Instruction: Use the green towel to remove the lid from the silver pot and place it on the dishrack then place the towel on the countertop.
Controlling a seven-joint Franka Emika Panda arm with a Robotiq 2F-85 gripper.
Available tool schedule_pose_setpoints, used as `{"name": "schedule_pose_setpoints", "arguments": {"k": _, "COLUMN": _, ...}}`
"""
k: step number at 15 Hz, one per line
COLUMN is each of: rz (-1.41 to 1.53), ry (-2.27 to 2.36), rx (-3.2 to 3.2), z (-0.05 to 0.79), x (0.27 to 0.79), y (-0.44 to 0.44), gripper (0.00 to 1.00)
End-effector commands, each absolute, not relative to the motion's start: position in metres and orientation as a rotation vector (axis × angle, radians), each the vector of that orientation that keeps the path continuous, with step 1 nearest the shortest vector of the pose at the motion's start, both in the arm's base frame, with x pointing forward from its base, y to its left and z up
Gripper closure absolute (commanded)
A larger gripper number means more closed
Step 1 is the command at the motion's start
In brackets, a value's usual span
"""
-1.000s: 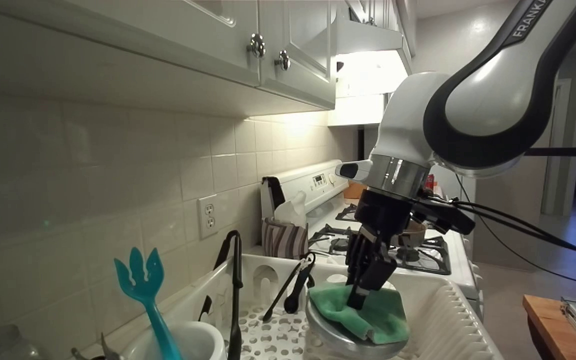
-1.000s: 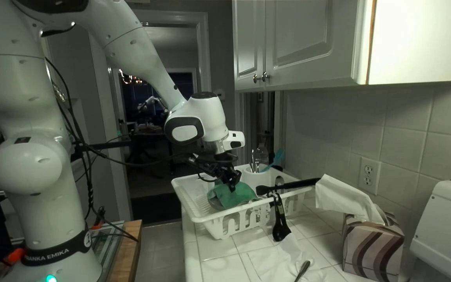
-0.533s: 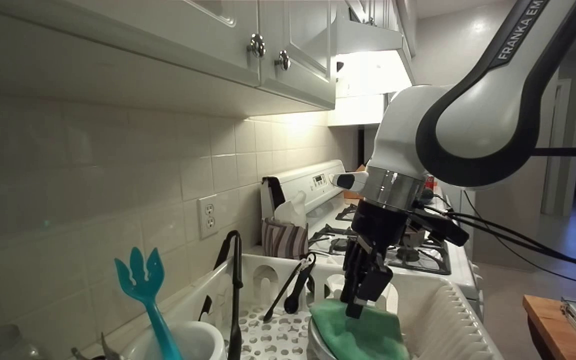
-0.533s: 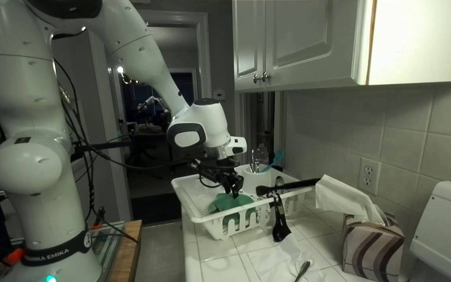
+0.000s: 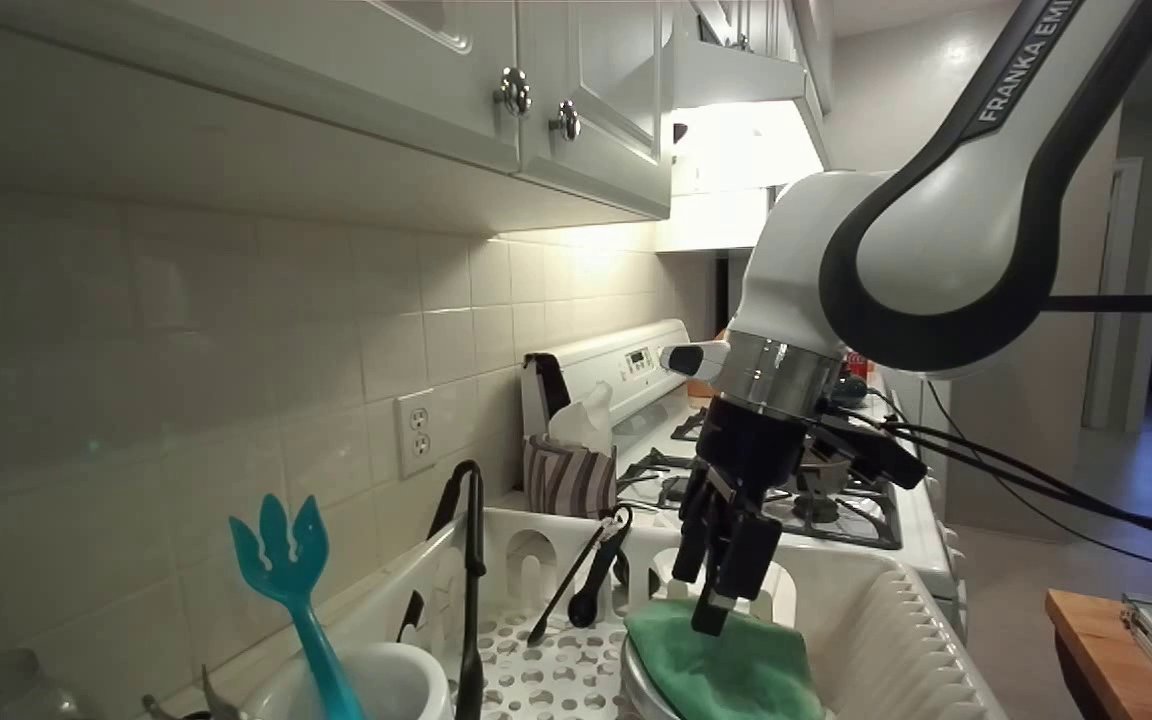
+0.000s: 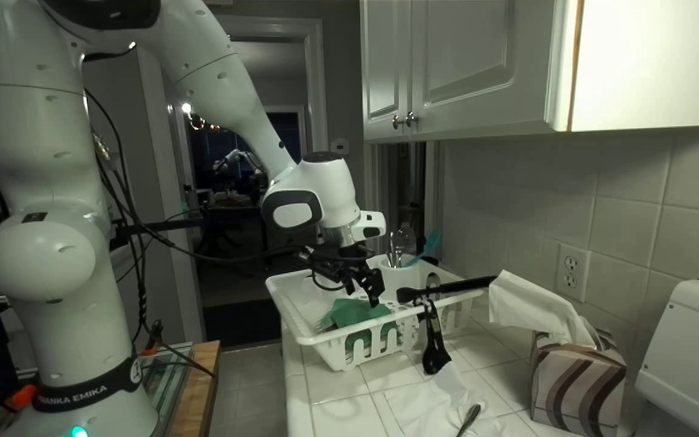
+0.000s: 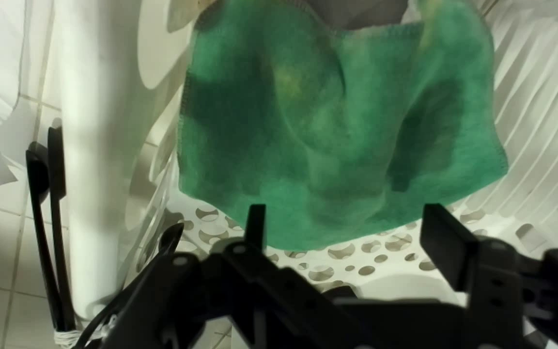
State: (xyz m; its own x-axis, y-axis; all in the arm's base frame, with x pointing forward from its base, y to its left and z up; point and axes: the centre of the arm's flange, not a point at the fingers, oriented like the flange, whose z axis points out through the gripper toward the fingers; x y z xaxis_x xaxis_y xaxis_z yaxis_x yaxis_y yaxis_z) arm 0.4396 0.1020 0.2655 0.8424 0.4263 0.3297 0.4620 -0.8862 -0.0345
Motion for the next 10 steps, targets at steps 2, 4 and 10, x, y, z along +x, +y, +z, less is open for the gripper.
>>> {"name": "schedule_pose_setpoints", "arguments": {"k": 2, "rz": -0.487, "ry": -0.684, "rx": -2.929, "z": 0.2596, "x": 0.4431, "y": 0.0979, "gripper": 0.56}}
{"name": "schedule_pose_setpoints", "arguments": {"k": 4, "rz": -0.49, "ry": -0.681, "rx": -2.934, "z": 0.2587, "x": 0.4434, "y": 0.0963, "gripper": 0.71}}
{"name": "schedule_pose_setpoints", "arguments": {"k": 10, "rz": -0.488, "ry": -0.667, "rx": -2.936, "z": 0.259, "x": 0.4424, "y": 0.095, "gripper": 1.0}}
